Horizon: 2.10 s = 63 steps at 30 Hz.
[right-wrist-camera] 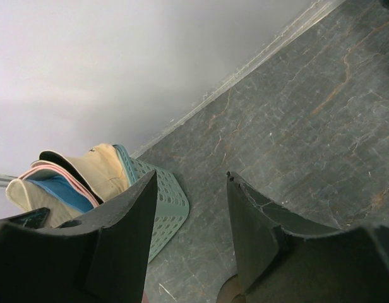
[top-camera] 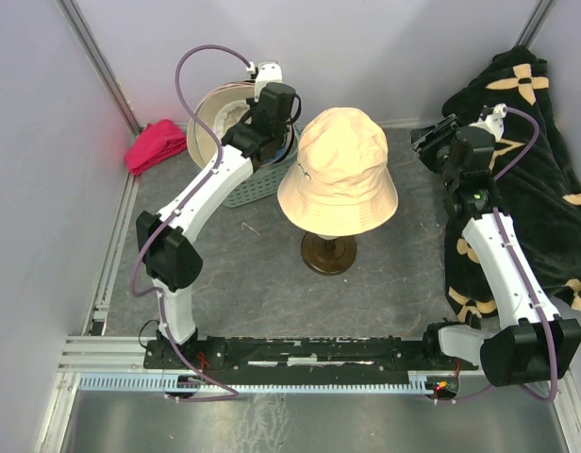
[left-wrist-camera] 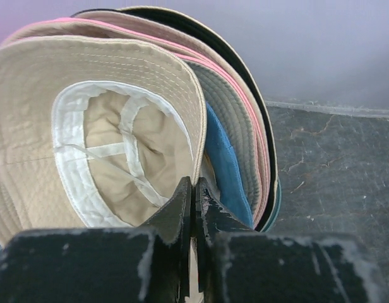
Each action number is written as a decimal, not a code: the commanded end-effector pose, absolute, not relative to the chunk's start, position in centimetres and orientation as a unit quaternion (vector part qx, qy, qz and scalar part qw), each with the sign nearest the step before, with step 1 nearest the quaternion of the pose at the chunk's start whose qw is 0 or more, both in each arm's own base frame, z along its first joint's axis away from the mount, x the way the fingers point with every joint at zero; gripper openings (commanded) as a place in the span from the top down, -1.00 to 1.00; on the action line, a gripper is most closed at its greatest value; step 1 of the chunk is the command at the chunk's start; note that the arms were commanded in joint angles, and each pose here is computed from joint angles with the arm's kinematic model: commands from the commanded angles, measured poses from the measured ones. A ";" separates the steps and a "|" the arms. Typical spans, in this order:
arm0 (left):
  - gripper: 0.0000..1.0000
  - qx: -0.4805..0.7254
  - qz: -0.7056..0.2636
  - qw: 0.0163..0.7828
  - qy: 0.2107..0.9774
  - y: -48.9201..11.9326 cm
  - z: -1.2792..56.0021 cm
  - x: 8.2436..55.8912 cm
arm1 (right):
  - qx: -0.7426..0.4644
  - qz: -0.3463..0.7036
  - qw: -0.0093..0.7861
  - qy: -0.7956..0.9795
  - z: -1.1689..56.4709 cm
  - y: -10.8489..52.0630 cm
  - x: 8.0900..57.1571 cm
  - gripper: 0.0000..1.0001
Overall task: Stack the hats
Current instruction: Pick up the hat from the bin.
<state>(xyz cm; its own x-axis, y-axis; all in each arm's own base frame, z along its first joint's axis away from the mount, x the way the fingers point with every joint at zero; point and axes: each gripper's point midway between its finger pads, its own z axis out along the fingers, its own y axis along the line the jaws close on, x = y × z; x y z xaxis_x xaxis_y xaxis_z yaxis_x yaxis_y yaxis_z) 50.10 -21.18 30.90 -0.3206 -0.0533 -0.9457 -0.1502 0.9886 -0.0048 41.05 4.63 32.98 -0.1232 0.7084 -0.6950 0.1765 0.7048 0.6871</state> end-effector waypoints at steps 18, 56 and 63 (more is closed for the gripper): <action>0.95 -0.164 -0.027 0.692 0.703 -15.8 45.4 47.4 | 0.289 0.246 0.631 0.677 37.8 4.5 40.4 -0.12; 0.94 -0.250 -0.103 0.781 0.563 -12.9 57.1 45.3 | 0.117 0.319 0.705 0.622 51.0 9.5 36.9 -0.13; 0.94 -0.253 -0.138 0.797 0.531 -13.3 60.4 44.8 | 0.054 0.377 0.710 0.592 56.0 12.9 34.4 -0.13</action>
<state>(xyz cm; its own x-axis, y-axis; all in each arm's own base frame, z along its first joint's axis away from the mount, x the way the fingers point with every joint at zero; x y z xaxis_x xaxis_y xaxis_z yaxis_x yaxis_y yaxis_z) 46.13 -13.90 55.66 0.2834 -0.4085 -0.8677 -0.1320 0.8795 -0.4572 36.48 10.81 51.58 -0.0184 0.6086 -0.7932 -0.3302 0.7452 0.5794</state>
